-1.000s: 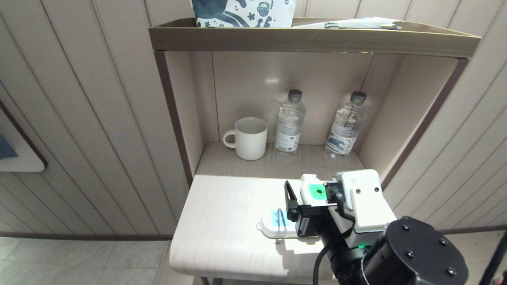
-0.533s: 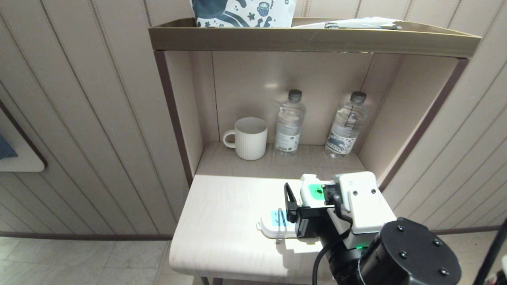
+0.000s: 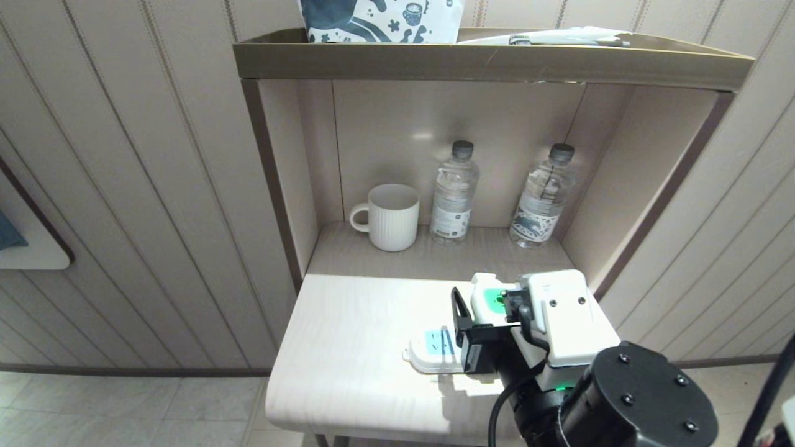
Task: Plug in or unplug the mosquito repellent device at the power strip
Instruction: Pick up the mosquito repellent liquid
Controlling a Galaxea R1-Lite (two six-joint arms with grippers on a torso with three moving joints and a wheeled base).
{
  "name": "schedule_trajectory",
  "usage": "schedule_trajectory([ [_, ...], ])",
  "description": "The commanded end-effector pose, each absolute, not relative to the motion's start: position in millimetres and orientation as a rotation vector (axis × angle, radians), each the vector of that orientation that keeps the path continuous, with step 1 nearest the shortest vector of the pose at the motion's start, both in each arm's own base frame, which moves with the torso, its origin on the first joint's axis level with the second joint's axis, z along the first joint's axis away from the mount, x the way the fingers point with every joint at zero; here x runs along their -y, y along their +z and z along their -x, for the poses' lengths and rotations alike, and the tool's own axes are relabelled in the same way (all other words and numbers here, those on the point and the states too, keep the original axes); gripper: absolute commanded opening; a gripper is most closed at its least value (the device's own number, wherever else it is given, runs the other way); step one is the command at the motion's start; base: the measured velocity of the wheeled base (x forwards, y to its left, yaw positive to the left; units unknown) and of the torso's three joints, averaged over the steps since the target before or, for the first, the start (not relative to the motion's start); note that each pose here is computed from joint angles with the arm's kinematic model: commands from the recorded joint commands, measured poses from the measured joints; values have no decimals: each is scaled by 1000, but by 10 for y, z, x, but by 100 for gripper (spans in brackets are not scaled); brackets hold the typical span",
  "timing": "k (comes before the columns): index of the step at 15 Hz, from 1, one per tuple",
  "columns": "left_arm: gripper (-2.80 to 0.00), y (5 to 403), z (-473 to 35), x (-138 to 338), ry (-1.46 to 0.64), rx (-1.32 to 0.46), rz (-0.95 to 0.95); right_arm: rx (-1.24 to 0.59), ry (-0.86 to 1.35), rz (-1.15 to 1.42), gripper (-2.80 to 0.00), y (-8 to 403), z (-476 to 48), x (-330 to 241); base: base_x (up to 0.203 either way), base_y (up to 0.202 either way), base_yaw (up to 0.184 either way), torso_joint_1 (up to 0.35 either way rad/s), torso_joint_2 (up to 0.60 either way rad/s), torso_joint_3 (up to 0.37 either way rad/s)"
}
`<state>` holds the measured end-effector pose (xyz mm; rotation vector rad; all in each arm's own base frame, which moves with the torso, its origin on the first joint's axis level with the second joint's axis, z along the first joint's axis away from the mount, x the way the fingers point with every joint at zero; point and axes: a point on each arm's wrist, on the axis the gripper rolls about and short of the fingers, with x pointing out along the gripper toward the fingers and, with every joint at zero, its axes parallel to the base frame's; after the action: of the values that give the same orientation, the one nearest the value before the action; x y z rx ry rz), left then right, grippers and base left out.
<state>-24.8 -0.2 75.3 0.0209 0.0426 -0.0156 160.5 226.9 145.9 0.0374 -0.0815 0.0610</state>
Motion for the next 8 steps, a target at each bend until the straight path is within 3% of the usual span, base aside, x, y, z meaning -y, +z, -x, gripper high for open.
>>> schedule_trajectory([
  [1,-280,753,248,2,-16,-43,-21,105,55,-75,-280,1495,-1600,-2261,0,0,0,0,0,0],
  [8,-280,753,248,2,-16,-43,-21,102,40,-72,-280,1476,-1642,-2241,0,0,0,0,0,0],
])
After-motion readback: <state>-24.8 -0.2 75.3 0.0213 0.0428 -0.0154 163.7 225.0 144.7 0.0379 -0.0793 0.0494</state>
